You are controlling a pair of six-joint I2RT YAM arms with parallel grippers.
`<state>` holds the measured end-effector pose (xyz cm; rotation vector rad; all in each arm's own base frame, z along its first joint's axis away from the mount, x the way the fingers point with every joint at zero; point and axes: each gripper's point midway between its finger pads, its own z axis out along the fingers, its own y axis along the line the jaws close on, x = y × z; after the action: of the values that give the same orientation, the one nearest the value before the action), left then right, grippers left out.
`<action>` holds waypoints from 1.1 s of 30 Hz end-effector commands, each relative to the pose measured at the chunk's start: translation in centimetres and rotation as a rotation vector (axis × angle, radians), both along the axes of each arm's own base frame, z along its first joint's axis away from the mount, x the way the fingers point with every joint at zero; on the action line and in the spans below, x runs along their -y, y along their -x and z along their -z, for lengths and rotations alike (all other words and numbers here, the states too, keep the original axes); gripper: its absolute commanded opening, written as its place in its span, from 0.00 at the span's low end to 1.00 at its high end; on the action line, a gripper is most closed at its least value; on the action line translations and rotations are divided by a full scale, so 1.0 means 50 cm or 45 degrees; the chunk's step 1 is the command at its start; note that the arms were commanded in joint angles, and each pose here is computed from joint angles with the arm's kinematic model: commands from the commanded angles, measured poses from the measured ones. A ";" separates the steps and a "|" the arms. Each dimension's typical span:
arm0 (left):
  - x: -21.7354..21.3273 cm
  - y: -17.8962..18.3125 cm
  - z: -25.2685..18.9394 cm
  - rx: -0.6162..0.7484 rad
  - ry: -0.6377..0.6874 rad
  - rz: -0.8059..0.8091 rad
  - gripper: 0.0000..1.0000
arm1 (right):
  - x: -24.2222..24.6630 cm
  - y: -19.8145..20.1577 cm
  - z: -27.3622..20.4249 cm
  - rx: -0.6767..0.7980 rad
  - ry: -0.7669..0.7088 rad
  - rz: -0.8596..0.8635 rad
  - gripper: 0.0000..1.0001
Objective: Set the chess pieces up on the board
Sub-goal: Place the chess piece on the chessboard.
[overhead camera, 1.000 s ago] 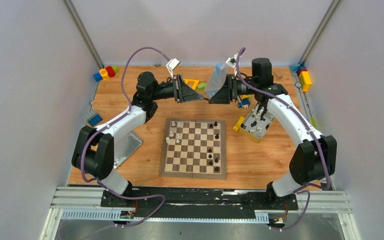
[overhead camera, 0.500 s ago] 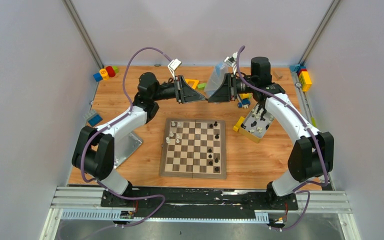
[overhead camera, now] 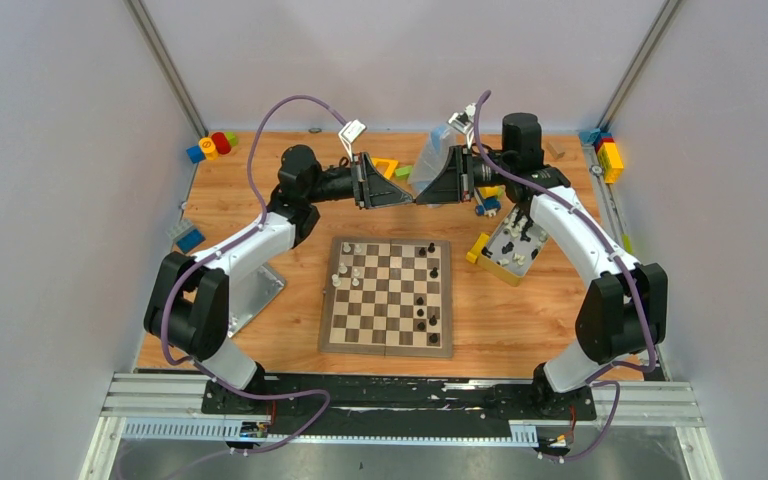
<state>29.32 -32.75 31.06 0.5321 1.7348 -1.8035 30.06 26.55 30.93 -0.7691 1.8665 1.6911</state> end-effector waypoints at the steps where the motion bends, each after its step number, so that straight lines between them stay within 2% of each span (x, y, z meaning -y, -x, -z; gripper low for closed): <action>1: 0.002 -0.002 -0.005 0.063 0.005 -0.017 0.00 | -0.001 0.007 -0.036 0.077 -0.043 -0.043 0.11; 5: 0.001 -0.003 -0.001 0.071 0.002 -0.032 0.00 | 0.000 0.009 -0.040 0.089 -0.045 -0.043 0.14; 9: -0.001 -0.003 -0.003 0.087 0.009 -0.048 0.00 | 0.001 0.010 -0.037 0.087 -0.042 -0.038 0.26; 12: -0.004 -0.002 -0.010 0.103 0.026 -0.066 0.00 | 0.001 0.012 -0.034 0.082 -0.040 -0.036 0.30; 33: -0.004 0.004 -0.034 0.124 0.099 -0.056 0.00 | -0.001 0.006 -0.017 0.050 -0.032 -0.037 0.31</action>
<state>29.69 -32.62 30.64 0.4990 1.6831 -1.7741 30.06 26.56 30.85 -0.7713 1.8620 1.6923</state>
